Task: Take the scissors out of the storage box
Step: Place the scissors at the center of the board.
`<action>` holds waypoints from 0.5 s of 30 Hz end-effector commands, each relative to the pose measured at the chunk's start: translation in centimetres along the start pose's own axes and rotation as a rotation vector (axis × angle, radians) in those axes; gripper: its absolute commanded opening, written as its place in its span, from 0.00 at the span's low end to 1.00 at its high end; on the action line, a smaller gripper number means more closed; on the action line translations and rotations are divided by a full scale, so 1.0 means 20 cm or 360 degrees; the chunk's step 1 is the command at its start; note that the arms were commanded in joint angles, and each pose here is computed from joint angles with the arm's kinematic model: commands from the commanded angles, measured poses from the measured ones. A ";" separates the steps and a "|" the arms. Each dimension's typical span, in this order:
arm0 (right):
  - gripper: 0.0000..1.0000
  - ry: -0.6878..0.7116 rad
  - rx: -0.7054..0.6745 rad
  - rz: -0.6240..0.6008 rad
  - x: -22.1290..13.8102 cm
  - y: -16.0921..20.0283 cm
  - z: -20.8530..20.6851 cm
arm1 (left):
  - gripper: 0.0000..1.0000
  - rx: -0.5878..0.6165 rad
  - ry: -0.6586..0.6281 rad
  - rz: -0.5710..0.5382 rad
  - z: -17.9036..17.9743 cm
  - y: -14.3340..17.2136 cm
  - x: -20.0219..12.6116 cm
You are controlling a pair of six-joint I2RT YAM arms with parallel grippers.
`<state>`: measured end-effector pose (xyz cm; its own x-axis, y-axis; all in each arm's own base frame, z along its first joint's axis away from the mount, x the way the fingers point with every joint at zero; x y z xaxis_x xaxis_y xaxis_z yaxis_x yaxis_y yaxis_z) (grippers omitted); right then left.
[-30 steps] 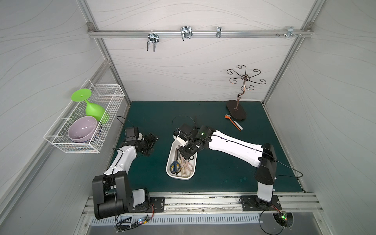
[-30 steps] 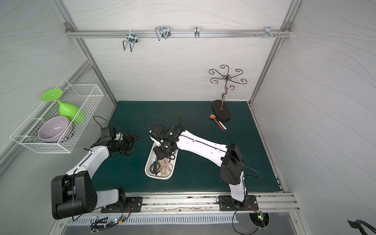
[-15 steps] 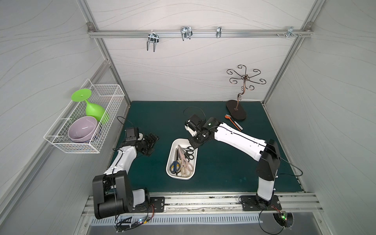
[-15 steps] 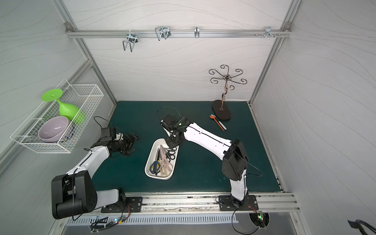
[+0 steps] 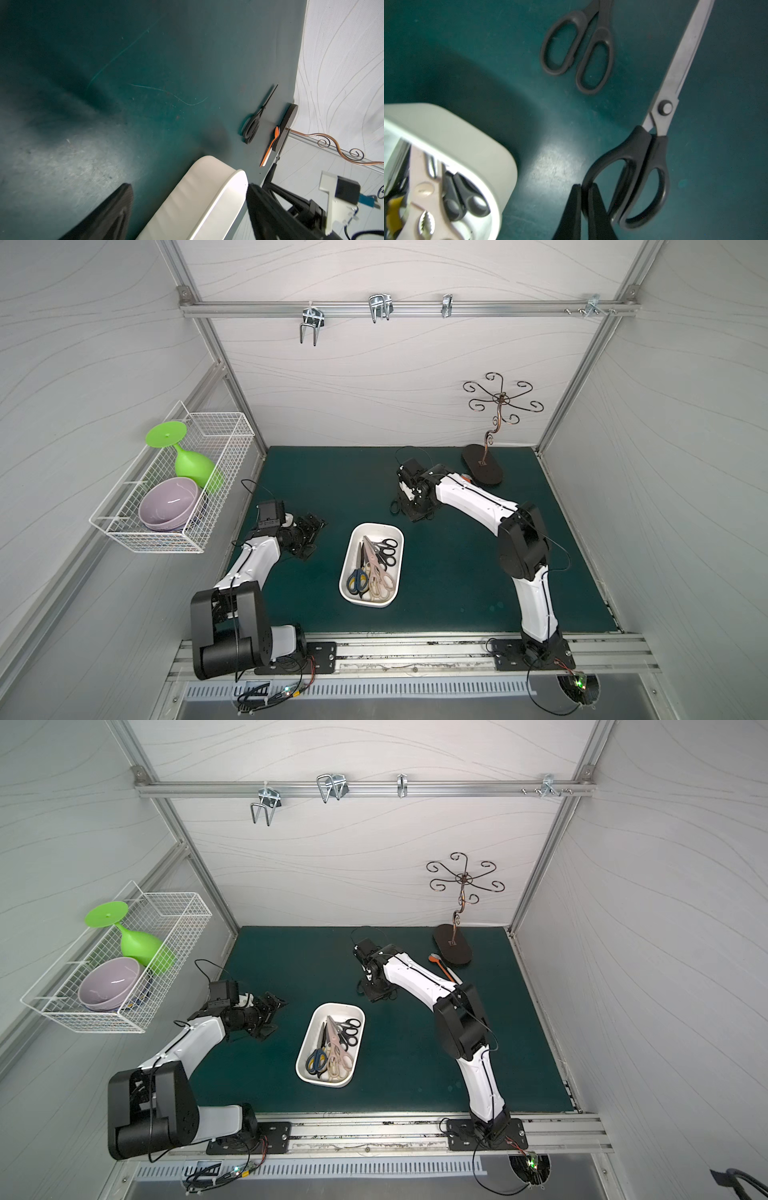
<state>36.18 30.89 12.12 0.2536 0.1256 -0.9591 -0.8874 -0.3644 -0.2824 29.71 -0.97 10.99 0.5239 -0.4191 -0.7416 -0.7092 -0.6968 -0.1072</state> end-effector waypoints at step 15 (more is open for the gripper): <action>0.00 0.0047 0.0107 0.0022 0.27 -0.16 -0.12 | 0.89 0.0070 0.0045 -0.0009 -0.06 -0.02 -0.01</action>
<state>40.69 30.90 8.37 0.2543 0.1001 -0.9619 -0.9083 -0.3168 -0.2731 29.69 -1.23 10.97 0.5193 -0.4270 -0.7403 -0.7165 -0.6896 -0.1048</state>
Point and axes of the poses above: each gripper's point midway between its finger pads, its own x axis out along the fingers, its own z axis along the line the jaws close on, y = z × x, the point moved 3 cm from there along -x, back along the fingers, and after that the axes turned 10 degrees about x, right-handed, at the moved point
